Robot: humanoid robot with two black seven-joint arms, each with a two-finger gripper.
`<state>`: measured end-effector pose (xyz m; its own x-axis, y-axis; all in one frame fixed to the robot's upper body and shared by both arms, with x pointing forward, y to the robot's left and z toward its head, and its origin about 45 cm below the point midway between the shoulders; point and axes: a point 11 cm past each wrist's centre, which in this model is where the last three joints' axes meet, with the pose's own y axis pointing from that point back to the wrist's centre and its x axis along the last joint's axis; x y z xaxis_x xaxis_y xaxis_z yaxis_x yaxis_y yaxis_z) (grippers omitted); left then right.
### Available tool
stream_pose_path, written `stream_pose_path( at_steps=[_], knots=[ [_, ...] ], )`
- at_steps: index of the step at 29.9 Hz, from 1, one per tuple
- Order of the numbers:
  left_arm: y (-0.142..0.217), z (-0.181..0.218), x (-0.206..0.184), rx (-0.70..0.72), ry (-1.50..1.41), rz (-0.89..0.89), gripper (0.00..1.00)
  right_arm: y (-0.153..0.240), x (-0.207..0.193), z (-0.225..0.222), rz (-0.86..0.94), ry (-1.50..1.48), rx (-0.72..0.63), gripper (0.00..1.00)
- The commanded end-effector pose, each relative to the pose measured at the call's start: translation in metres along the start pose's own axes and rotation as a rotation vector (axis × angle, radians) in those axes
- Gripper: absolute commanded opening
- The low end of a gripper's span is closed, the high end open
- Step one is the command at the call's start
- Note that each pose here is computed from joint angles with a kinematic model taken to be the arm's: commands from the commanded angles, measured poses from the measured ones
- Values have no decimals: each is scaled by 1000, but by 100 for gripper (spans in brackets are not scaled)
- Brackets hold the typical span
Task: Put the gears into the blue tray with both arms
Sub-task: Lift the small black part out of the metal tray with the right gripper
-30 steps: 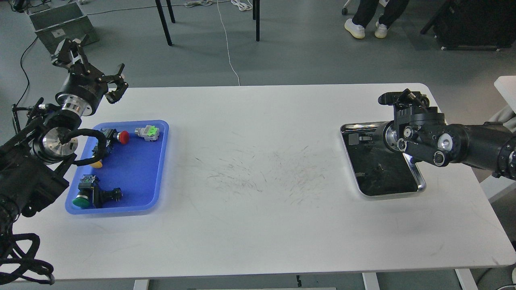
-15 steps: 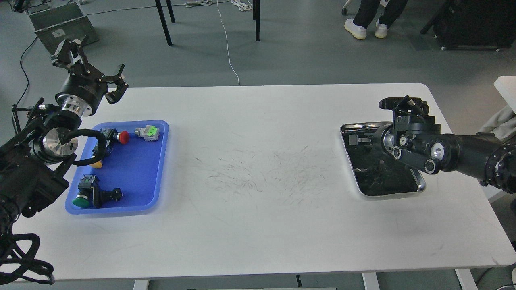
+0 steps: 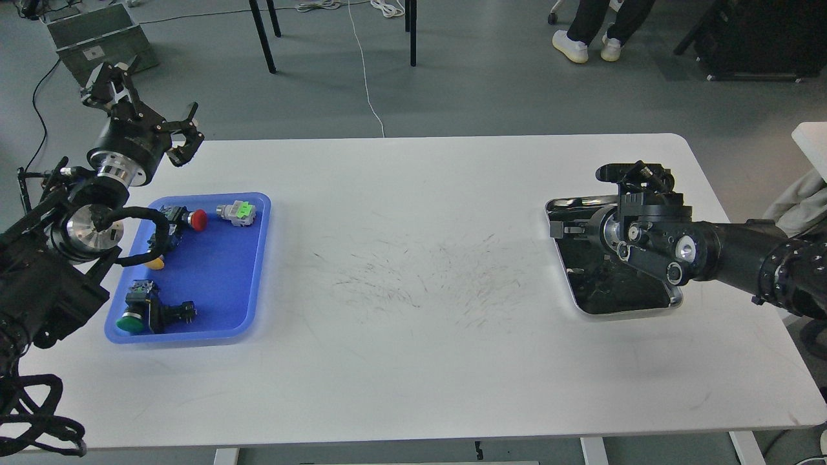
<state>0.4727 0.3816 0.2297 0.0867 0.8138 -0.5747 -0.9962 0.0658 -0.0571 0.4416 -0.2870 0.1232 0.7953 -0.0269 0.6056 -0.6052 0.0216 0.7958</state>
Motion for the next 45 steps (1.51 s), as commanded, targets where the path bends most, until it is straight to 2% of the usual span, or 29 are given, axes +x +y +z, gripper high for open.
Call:
stream_pose_path(
  at_steps=[1,7,11,14,16,25,34,38,41,45],
  knots=[
    [0,0,0,0,0,0,99,-2,-7,1,-13,0,-2,79],
    [0,0,1,-1,0,2,99,-3,-9,3,-18,1,-5,69],
    [0,0,1,1,0,2,99,-3,-11,2,-25,7,-4,49],
    [1,0,1,1,-1,3,99,-2,-10,2,-25,8,-4,42],
    [1,0,1,1,-1,3,99,-2,-10,4,-28,6,-7,28],
    [1,0,2,0,-2,4,99,1,-5,10,-25,3,-14,2],
    [0,0,1,0,-1,3,99,11,22,1,19,7,10,2],
    [0,1,0,-2,0,2,99,28,52,-8,66,10,41,2],
    [-1,2,-1,-4,0,0,99,42,75,-30,110,7,99,2],
    [-2,2,-2,-5,0,-2,99,58,97,-69,151,-55,245,2]
  ],
)
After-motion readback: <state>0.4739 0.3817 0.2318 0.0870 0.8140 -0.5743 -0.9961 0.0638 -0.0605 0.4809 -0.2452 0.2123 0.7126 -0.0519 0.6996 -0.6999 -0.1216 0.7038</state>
